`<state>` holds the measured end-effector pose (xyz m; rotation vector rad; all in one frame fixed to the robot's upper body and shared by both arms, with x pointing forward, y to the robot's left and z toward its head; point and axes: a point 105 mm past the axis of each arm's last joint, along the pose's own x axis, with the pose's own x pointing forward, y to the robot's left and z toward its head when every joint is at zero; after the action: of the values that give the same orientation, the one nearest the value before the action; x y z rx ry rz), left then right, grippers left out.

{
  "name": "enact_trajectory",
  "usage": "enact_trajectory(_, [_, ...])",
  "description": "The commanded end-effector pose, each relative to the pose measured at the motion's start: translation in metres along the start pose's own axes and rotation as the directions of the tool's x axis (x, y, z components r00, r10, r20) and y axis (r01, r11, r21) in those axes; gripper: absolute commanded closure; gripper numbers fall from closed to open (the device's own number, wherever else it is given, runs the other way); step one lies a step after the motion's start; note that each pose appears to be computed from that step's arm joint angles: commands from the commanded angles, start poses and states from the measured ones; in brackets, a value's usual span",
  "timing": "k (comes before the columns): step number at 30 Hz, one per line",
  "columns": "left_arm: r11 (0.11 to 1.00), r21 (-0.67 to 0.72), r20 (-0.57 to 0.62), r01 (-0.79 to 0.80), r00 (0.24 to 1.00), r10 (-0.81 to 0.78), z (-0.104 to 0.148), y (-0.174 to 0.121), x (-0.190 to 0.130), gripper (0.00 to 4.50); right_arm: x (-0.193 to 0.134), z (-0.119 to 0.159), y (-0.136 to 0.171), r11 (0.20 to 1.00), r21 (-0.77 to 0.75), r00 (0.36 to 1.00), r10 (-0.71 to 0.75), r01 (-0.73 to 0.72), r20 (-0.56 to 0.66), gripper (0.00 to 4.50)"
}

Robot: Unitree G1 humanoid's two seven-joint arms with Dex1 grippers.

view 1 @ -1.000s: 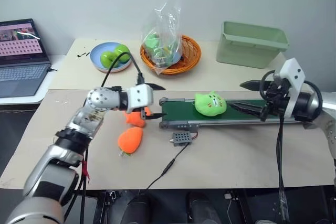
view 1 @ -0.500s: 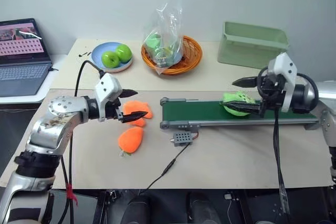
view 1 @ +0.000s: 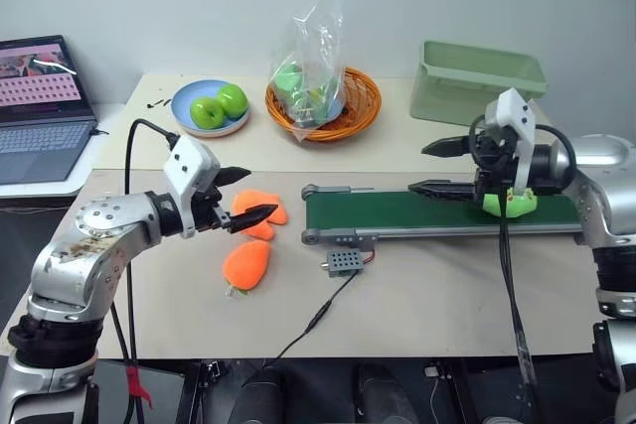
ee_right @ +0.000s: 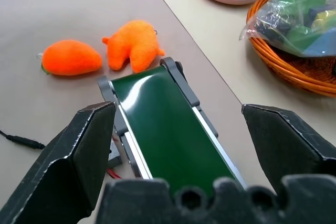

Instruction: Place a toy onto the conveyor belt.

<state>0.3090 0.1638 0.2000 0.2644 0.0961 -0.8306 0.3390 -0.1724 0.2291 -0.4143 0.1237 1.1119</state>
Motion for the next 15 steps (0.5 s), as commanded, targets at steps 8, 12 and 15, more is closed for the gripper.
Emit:
enact_trajectory(8, [0.998,0.003,0.078,-0.065,0.995,0.064,0.0166,0.0052,-0.0025,0.05,-0.0043,0.0129,-0.0019,0.998,-0.041,0.998,-0.035,0.037,0.05,0.0])
enact_trajectory(12, [0.998,-0.008,0.083,-0.067,0.994,0.067,0.0165,0.0057,-0.0009,0.05,-0.0046,0.0126,-0.0019,0.998,-0.039,0.998,-0.042,0.044,0.05,0.0])
enact_trajectory(15, [0.998,-0.004,0.08,-0.066,0.995,0.067,0.0164,0.0058,0.0004,0.05,-0.0044,0.0129,-0.0019,0.998,-0.038,0.998,-0.045,0.047,0.052,0.0])
